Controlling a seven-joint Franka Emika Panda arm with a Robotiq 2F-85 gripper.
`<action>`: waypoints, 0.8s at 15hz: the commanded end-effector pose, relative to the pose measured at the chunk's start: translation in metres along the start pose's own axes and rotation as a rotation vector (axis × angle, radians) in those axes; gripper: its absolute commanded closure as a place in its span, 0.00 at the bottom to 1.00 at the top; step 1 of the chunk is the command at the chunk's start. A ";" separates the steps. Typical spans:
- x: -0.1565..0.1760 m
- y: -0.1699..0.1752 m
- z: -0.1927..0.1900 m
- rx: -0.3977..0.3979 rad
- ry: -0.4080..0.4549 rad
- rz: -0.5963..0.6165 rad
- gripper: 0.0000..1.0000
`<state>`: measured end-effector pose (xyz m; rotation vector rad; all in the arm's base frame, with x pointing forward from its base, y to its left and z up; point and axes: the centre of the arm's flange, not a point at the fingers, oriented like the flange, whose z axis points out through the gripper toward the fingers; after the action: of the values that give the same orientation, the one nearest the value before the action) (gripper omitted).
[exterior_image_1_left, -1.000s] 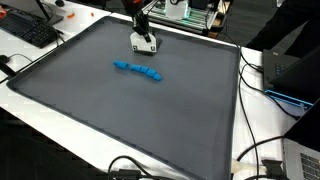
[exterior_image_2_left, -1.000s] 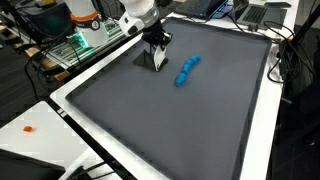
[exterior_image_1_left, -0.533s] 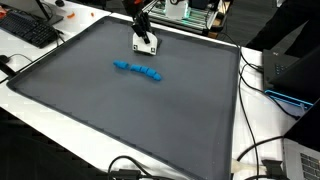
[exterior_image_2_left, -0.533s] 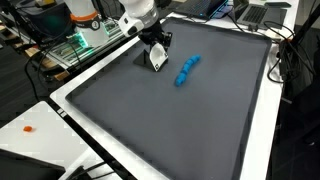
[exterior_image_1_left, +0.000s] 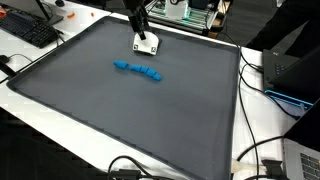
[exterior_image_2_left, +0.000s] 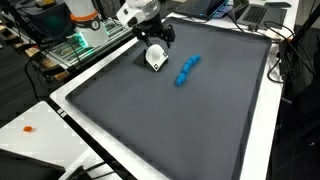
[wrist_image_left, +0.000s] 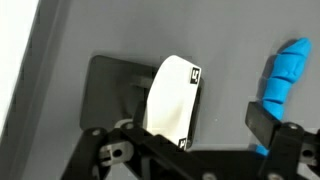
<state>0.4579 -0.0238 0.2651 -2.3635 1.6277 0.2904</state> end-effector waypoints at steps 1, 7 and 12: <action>-0.014 0.003 -0.022 -0.066 0.048 -0.026 0.00; -0.027 -0.013 -0.058 -0.110 0.196 -0.196 0.00; -0.044 -0.035 -0.089 -0.122 0.274 -0.442 0.00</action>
<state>0.4748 -0.0077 0.3465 -2.7675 1.3365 0.0122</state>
